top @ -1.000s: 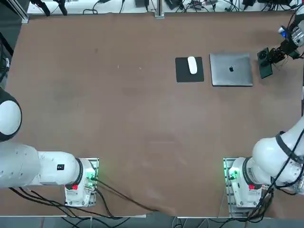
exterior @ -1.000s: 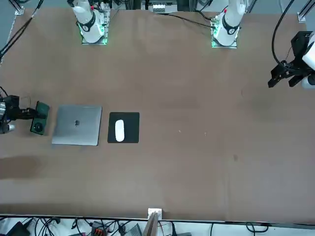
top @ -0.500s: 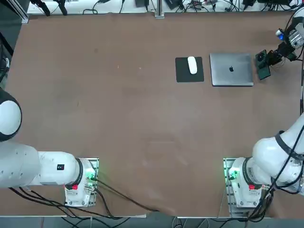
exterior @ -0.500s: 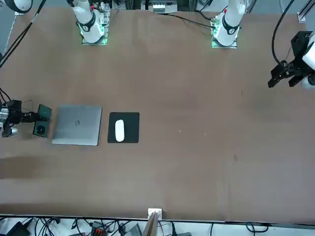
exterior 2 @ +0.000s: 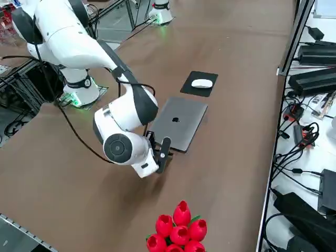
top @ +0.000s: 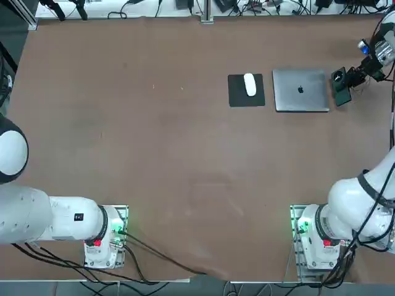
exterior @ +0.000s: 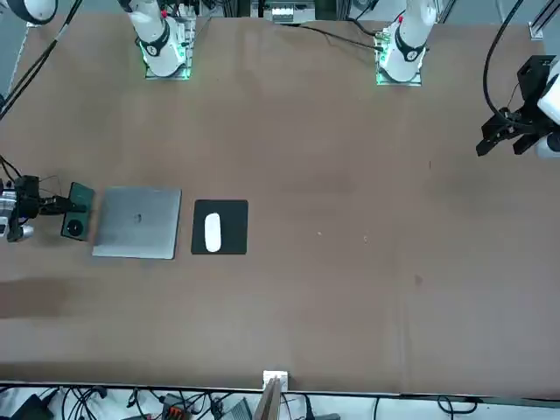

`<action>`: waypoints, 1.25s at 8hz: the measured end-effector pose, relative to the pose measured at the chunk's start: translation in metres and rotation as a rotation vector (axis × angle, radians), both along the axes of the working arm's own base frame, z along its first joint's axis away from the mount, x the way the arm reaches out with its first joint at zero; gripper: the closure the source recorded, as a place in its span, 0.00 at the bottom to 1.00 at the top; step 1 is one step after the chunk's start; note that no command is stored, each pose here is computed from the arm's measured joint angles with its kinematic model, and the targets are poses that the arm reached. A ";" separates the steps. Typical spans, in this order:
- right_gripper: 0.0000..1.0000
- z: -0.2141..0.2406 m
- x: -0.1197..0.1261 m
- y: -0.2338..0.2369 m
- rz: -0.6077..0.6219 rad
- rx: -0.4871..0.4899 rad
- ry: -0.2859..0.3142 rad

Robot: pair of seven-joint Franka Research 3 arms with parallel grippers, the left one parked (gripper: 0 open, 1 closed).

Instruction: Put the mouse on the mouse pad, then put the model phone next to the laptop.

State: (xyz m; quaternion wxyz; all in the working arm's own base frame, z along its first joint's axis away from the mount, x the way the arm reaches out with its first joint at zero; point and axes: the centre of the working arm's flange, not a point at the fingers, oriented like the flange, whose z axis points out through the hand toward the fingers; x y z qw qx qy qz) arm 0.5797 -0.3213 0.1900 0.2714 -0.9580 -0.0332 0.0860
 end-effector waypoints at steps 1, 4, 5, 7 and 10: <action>0.84 -0.006 -0.001 0.001 0.002 0.006 0.006; 0.70 -0.017 -0.004 0.001 0.011 0.022 0.016; 0.52 -0.016 -0.003 0.001 0.013 0.020 0.010; 0.17 -0.002 0.003 -0.014 0.004 -0.015 -0.023; 0.00 0.039 -0.001 -0.072 0.032 -0.214 -0.050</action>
